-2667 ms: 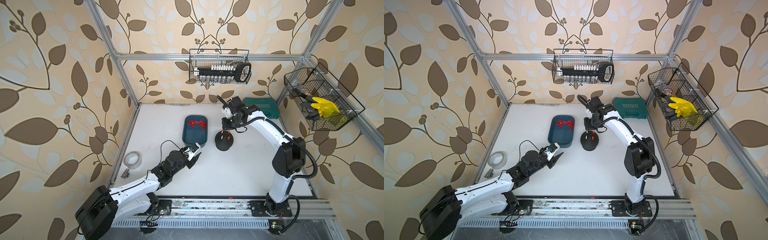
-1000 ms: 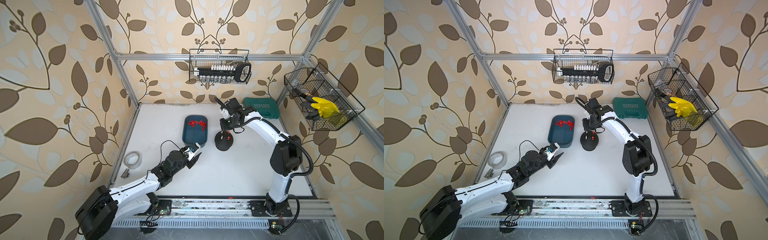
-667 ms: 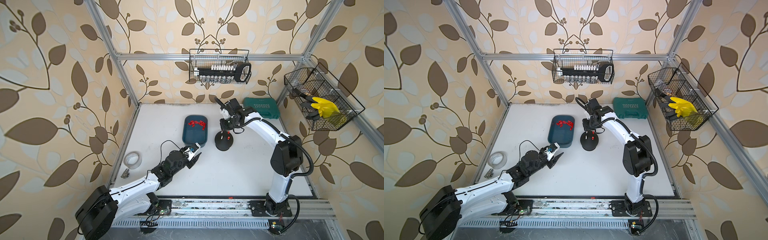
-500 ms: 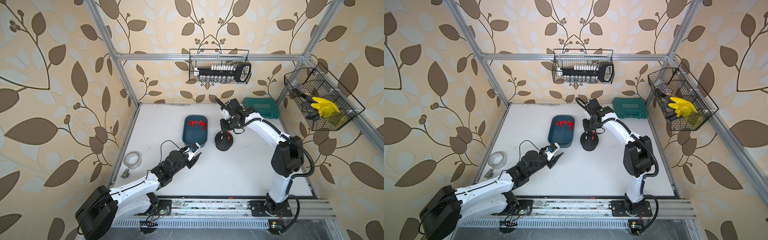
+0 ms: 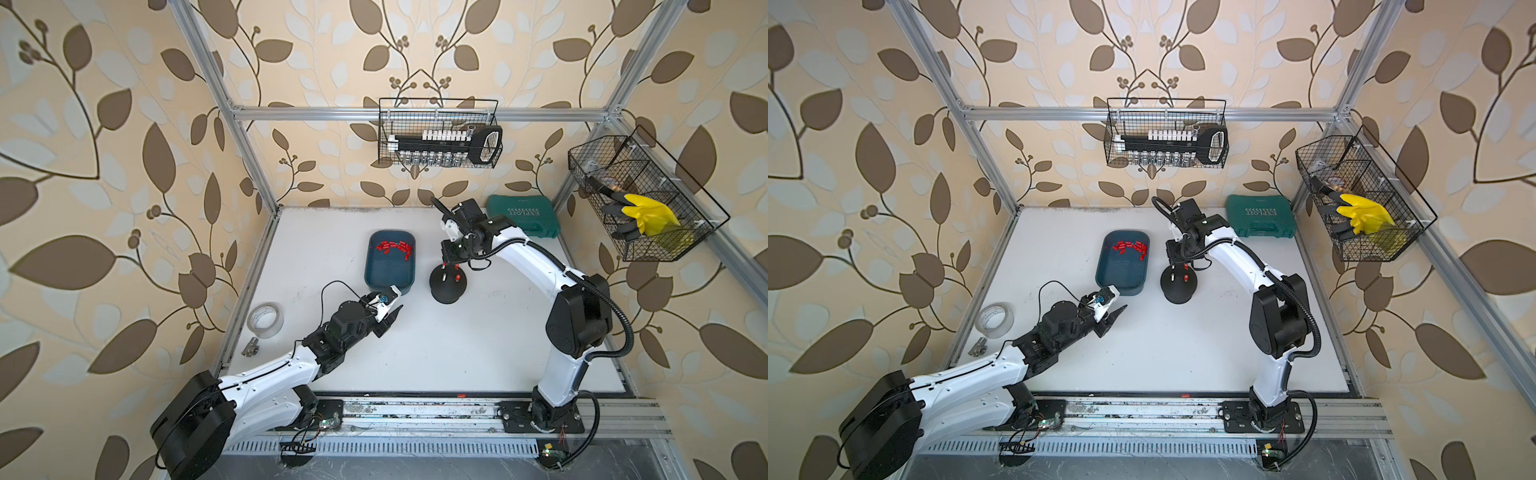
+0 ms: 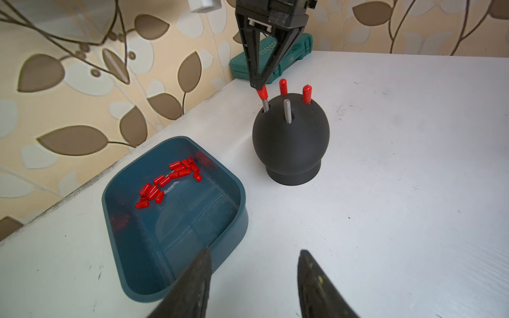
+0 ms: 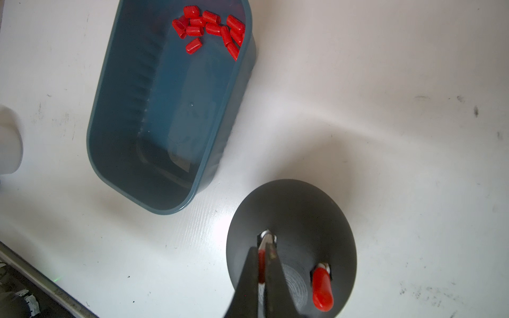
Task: Cover the protruding screws with screw protection sleeves
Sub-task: Attach the screw protection sleeve to the screw.
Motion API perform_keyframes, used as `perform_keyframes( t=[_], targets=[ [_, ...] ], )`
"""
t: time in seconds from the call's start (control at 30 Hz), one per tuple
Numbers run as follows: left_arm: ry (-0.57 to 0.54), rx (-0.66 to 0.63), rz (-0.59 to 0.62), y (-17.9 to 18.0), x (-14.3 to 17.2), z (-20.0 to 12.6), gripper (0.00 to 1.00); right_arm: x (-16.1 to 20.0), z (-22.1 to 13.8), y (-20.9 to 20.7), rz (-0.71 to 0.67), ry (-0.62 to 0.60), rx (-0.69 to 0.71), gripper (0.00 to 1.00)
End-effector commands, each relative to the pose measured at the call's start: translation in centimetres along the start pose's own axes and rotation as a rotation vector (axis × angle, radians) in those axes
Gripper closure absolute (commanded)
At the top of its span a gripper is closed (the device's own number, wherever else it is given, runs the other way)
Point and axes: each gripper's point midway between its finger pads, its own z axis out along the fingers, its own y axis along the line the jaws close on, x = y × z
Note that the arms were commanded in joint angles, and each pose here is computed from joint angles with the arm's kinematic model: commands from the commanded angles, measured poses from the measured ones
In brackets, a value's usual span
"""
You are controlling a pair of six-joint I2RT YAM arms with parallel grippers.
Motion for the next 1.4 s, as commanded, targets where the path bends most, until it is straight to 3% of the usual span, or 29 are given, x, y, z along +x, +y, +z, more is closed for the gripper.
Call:
perform_keyframes(
  t=[0.0, 0.2, 0.53, 0.77, 0.93, 1.37],
  targets=[
    [-0.063, -0.016, 0.003, 0.4, -2.6, -0.1, 0.48, 2.0, 0.0, 0.1, -0.002, 0.058, -0.003, 0.93],
    [-0.066, -0.016, 0.003, 0.4, -2.7, -0.1, 0.48, 1.9, -0.4, 0.3, -0.004, 0.052, -0.013, 0.91],
    [-0.066, -0.015, 0.003, 0.4, -2.7, -0.1, 0.48, 1.5, -1.0, 0.6, -0.011, 0.037, -0.025, 0.80],
    [-0.061, -0.016, 0.003, 0.4, -2.6, -0.1, 0.48, 0.7, -2.0, 0.8, -0.015, 0.005, -0.029, 0.61],
    [-0.059, -0.015, 0.004, 0.4, -2.6, 0.0, 0.48, -0.2, -3.0, 0.2, 0.026, -0.045, -0.062, 0.52],
    [-0.057, -0.013, 0.006, 0.3, -2.5, 0.1, 0.48, 0.3, -0.3, -2.5, 0.058, -0.016, -0.021, 0.48]
  ],
)
